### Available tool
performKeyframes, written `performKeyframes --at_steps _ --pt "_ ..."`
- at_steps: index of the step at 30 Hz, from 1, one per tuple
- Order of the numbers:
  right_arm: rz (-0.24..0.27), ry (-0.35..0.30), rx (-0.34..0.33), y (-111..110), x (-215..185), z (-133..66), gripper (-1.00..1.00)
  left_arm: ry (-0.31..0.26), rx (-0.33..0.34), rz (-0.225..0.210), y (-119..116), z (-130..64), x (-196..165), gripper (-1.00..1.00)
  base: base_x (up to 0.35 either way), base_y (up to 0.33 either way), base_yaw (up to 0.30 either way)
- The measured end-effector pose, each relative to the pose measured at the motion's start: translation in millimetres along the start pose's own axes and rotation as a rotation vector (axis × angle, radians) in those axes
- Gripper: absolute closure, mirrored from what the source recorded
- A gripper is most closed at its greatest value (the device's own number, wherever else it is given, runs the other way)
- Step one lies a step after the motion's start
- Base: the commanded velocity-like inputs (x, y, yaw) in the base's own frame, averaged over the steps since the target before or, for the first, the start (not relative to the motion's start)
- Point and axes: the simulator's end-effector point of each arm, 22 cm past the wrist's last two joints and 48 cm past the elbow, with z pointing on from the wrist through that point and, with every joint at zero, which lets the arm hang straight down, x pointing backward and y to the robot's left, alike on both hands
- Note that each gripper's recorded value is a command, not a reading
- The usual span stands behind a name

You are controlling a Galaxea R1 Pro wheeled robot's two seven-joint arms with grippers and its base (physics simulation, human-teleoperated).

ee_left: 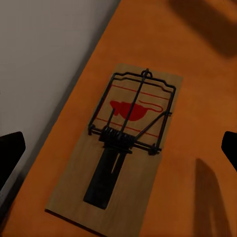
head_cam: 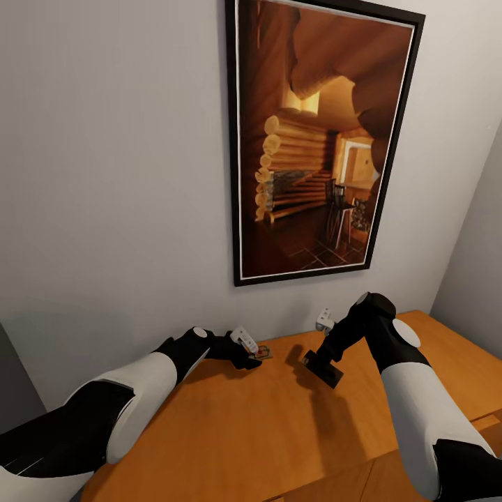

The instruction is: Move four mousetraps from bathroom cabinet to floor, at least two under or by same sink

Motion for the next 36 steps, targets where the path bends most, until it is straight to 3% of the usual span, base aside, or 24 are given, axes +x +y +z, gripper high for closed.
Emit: performKeyframes --at_steps 36 --pt "0.0 0.0 0.0 0.0 0.0 0.0 1.0 0.0 0.0 0.0 -0.1 0.0 0.1 -1.0 0.0 0.0 0.0"
